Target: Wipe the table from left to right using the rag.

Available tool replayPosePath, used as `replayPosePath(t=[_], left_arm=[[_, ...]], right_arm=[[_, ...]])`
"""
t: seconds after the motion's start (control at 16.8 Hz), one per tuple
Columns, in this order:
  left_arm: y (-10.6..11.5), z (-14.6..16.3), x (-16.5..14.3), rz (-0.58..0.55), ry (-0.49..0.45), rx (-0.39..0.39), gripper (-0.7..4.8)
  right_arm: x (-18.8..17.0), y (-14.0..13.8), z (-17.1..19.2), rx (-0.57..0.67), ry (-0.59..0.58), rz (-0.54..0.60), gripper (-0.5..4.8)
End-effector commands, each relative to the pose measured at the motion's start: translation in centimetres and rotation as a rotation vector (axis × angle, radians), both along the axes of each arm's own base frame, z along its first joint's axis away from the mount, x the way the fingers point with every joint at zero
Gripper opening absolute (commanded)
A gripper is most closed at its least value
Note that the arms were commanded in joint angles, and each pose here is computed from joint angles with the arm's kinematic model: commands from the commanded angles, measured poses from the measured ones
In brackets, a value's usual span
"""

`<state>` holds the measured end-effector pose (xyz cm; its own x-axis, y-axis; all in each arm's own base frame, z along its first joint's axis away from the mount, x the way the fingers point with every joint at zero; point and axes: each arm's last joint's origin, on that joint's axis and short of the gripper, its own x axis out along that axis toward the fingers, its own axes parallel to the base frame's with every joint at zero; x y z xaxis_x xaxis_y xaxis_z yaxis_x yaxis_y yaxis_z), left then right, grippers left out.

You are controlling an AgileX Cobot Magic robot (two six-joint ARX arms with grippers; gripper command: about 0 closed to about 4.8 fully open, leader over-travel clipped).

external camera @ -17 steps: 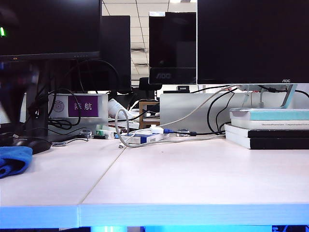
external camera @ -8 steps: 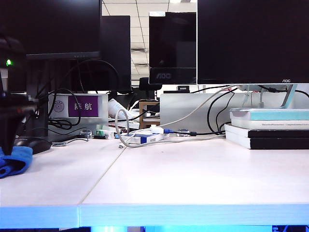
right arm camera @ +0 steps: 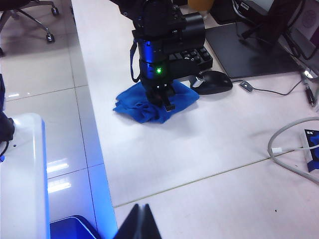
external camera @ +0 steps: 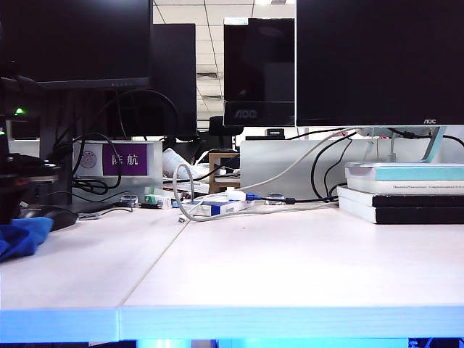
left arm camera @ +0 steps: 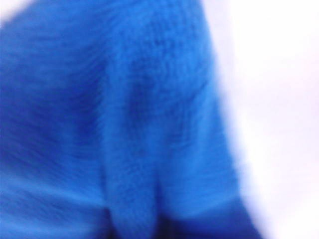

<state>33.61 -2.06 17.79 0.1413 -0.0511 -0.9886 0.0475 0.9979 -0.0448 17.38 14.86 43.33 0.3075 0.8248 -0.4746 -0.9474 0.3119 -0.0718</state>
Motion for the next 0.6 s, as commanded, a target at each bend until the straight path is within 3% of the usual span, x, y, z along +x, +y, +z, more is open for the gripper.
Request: replayPosePath(t=[0.06, 0.3, 0.6], left_arm=[[0.1, -1.5, -0.2, 0.001, 0.059, 0.022, -0.06], [-0.6, -1.5, -0.6, -0.093, 0.092, -0.039, -0.06], [-4.3, -1.5, -1.2, -0.296, 0.093, -0.047, -0.06]], right_arm=[[-0.1, 0.0, 0.4, 0.022, -0.005, -0.003, -0.04], [-0.3, -0.2, 0.3, 0.038, 0.091, -0.065, -0.04], [-0.4, -0.7, -0.1, -0.043, 0.094, -0.160, -0.04]])
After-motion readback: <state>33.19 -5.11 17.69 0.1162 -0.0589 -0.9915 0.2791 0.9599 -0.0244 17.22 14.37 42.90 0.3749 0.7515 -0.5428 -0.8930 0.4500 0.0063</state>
